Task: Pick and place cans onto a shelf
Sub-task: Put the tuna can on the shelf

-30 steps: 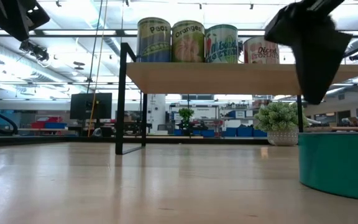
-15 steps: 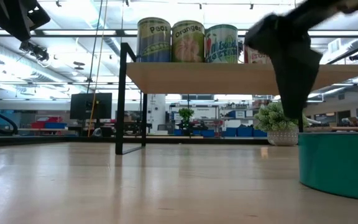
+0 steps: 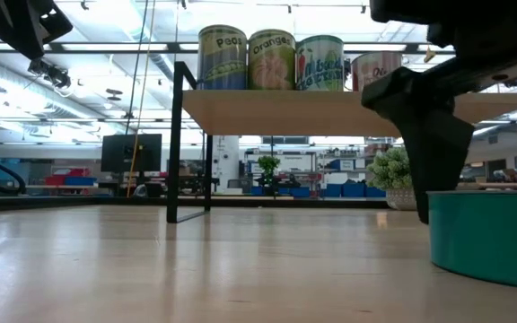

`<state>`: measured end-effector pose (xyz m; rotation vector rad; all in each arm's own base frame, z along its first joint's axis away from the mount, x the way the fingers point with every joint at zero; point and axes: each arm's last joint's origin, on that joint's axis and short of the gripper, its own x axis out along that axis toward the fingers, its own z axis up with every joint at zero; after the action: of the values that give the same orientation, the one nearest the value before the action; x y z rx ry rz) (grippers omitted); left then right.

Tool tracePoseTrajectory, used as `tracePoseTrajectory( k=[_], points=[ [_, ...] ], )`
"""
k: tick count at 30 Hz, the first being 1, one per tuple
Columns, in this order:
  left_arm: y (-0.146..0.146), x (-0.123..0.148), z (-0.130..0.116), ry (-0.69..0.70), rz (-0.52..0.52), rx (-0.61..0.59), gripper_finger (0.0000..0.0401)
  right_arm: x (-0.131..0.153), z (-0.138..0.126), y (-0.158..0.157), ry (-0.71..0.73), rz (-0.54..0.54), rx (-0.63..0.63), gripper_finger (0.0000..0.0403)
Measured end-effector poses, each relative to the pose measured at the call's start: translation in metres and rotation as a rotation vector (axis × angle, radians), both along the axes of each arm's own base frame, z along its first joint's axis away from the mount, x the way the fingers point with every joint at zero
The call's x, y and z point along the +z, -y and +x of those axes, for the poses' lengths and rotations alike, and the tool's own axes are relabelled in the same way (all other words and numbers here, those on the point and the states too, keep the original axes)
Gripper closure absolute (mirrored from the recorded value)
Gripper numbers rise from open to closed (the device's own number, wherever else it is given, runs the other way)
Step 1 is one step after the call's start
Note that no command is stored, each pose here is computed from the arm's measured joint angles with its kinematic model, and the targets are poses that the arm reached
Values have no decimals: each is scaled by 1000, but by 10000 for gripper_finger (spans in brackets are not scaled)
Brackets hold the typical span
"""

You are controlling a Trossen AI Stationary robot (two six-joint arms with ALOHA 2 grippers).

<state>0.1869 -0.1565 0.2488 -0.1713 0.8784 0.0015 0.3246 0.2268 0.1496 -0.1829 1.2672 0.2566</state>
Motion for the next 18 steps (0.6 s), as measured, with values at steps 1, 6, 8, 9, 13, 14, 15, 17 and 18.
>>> tracePoseTrajectory(
  k=[1, 6, 8, 9, 13, 14, 15, 17, 18],
  points=[
    [0, 0, 0, 0, 0, 0, 259, -1, 0, 0, -1, -1, 0, 46],
    [0, 0, 0, -1, 1, -1, 259, -4, 0, 4, -9, 12, -50, 106],
    [0, 0, 0, -1, 1, -1, 259, -3, 1, 6, -30, 41, -97, 112],
    [0, 0, 0, -1, 1, -1, 259, -2, 1, 8, -47, 57, -120, 112],
    [0, 0, 0, 0, 2, -1, 259, 9, -7, 17, -132, 63, -211, 112],
    [0, 0, 0, 1, 4, 0, 259, 15, -11, 19, -153, 54, -232, 112],
    [0, 0, 0, 3, 7, 1, 259, 21, -16, 22, -172, 43, -249, 112],
    [-1, 0, 0, 11, 15, 9, 259, 35, -26, 25, -186, 20, -257, 112],
    [-1, 0, 0, 16, 21, 14, 259, 43, -31, 26, -178, 3, -261, 112]
  ],
)
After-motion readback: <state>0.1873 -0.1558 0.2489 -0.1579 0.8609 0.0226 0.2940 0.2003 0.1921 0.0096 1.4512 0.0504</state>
